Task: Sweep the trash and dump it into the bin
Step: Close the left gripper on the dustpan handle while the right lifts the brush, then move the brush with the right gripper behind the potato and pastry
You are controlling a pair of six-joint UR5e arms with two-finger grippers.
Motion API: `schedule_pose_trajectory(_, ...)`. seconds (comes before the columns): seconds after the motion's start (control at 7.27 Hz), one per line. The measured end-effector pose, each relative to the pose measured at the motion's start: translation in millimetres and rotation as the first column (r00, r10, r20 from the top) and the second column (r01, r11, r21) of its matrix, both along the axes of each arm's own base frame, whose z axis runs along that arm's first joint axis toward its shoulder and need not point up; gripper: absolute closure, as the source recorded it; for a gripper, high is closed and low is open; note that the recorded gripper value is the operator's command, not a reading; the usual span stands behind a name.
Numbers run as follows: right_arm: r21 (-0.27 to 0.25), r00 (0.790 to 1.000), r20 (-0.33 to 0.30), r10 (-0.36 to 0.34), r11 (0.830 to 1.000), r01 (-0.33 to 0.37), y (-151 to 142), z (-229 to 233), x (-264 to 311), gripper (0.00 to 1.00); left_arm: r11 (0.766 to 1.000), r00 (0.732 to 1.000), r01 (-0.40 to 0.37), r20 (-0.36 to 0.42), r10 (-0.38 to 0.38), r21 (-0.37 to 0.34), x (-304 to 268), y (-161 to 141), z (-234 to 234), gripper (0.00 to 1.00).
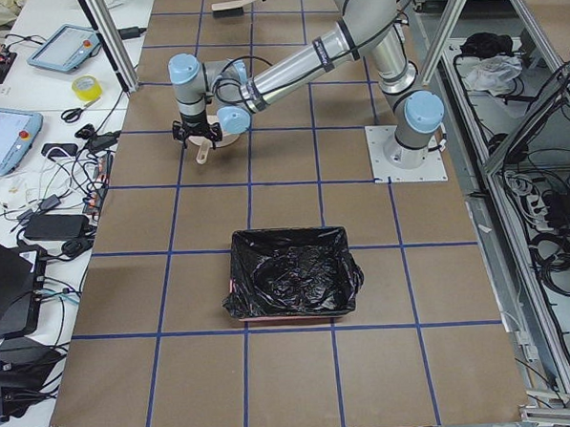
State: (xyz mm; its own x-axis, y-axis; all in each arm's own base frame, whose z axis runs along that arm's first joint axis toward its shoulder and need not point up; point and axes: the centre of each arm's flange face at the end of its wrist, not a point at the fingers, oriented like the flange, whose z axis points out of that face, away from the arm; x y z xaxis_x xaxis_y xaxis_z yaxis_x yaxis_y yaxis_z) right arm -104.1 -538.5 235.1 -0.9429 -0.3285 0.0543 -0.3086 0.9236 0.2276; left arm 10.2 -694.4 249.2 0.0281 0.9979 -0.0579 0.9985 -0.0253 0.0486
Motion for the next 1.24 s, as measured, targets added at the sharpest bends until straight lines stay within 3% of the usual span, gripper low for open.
schedule_pose_trajectory(0.28, -0.003, 1.0, -0.002, -0.004, 1.0, 0.004, -0.5, 1.4, -0.5, 0.71, 0.999, 1.0, -0.006, -0.011, 0.007, 0.032, 0.0, 1.8, -16.4, 0.05)
schedule_pose_trajectory(0.41, -0.003, 1.0, -0.002, -0.005, 1.0, 0.005, -0.8, 2.1, -0.7, 0.85, 0.999, 1.0, -0.012, -0.015, 0.013, 0.043, -1.3, 3.8, -21.1, 0.22)
schedule_pose_trajectory(0.69, -0.006, 1.0, -0.004, -0.007, 1.0, 0.006, -1.3, 4.1, -1.1, 0.92, 0.999, 0.999, -0.022, -0.026, 0.023, 0.047, 1.1, 5.1, -21.2, 0.74)
schedule_pose_trajectory(0.83, -0.013, 1.0, -0.007, -0.016, 1.0, 0.016, -1.8, 7.7, -1.5, 0.92, 0.999, 0.999, -0.026, -0.034, 0.028, 0.042, 1.9, 4.9, -17.3, 0.86)
schedule_pose_trajectory(1.24, -0.027, 0.994, -0.023, -0.109, 0.994, 0.108, -11.9, 45.8, 19.4, 0.94, 0.999, 0.998, -0.042, -0.038, 0.043, 0.033, 2.8, 4.6, -6.7, 1.0)
